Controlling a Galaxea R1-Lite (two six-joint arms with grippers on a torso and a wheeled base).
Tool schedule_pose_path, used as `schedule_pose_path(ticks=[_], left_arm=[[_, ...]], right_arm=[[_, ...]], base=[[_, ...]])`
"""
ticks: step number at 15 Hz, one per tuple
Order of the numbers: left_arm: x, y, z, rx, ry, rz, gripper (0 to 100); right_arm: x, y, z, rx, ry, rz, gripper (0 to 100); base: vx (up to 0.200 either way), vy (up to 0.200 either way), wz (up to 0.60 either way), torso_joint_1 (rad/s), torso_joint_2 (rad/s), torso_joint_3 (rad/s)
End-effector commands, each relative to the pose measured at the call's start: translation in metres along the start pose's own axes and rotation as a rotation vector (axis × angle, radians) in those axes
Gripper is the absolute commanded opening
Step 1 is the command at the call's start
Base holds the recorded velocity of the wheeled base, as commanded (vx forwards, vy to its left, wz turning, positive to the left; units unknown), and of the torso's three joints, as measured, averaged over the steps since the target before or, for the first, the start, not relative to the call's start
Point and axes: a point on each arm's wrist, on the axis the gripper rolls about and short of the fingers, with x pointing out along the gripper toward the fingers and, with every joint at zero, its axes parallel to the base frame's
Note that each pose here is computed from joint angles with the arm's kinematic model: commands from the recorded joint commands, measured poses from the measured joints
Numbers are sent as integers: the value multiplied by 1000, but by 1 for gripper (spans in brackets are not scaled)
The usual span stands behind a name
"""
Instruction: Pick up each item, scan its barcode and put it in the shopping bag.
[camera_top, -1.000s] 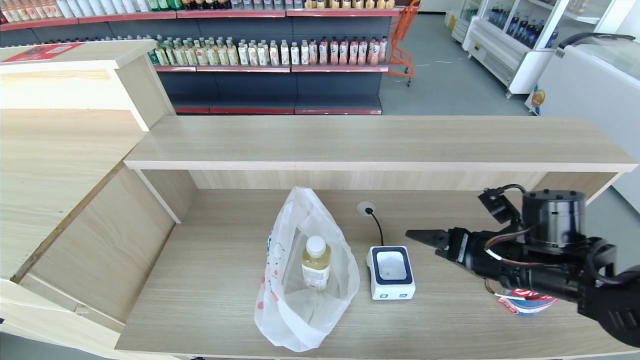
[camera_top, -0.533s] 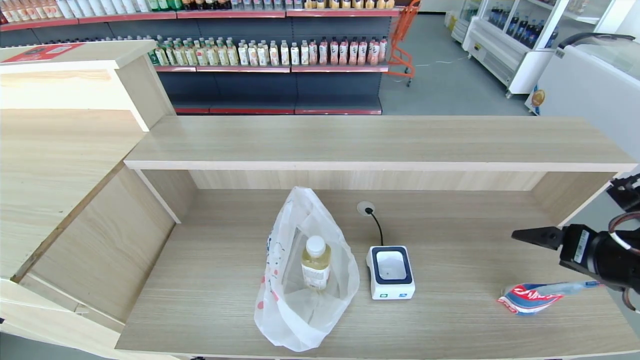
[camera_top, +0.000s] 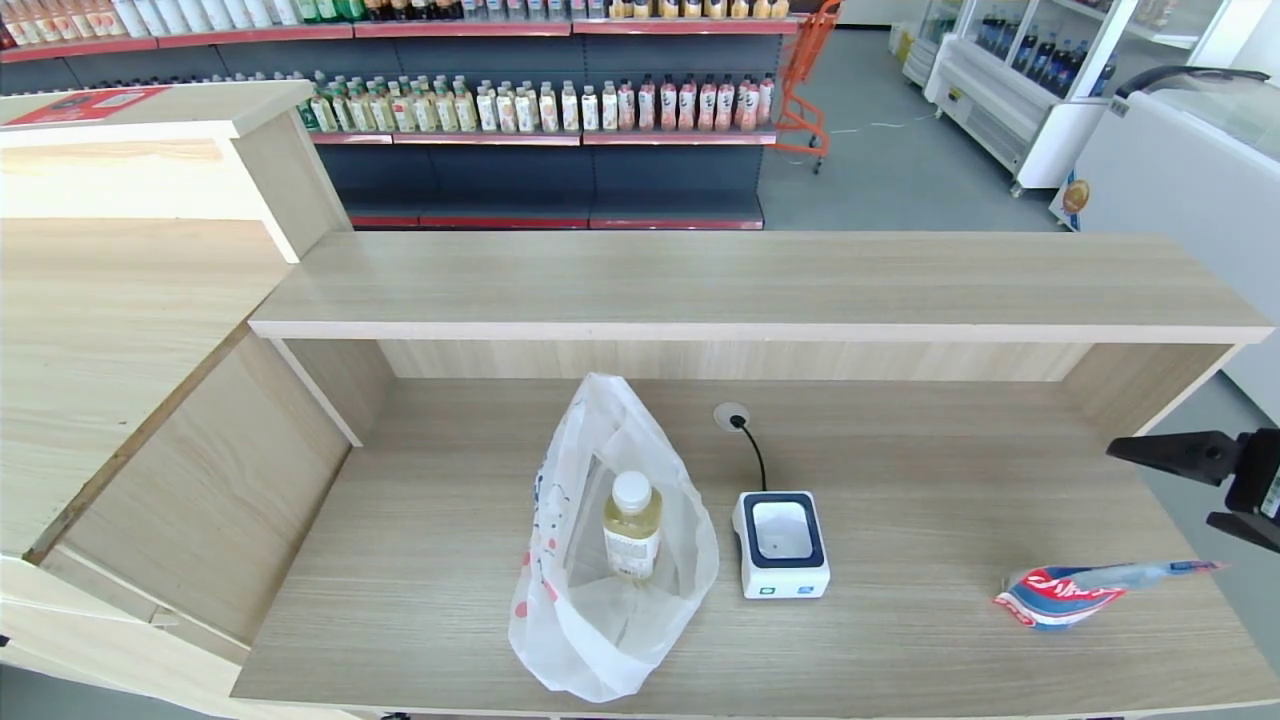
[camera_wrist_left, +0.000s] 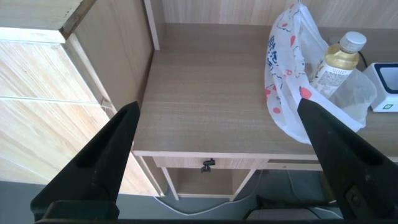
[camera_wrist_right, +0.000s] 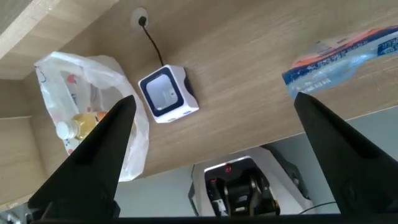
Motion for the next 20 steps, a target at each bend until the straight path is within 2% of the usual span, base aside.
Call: schedule_pose_path(ticks=[1, 4, 8, 12, 18, 20], left_arm=[[0, 0, 0, 1, -1, 0, 100], [0, 0, 0, 2, 1, 3, 100], [0, 0, 0, 1, -1, 0, 100], [0, 0, 0, -5, -1, 0, 100], [0, 0, 0, -1, -1, 0, 100], [0, 0, 0, -2, -1, 0, 100]], right_arm=[[-6, 2, 1, 52, 5, -3, 100], [-9, 4, 5, 205, 68, -43, 100], [-11, 3, 3, 227, 74, -48, 100], [-18, 1, -3, 235, 101, -64, 100], [-24, -1, -9, 243, 107, -69, 100], [-25, -2, -10, 281, 113, -76, 100]], base=[[0, -200, 0, 2, 2, 7], [0, -200, 0, 2, 4, 2], [0, -200, 0, 4, 1, 5], [0, 0, 0, 0, 0, 0], [-200, 0, 0, 6, 1, 1], [0, 0, 0, 0, 0, 0]])
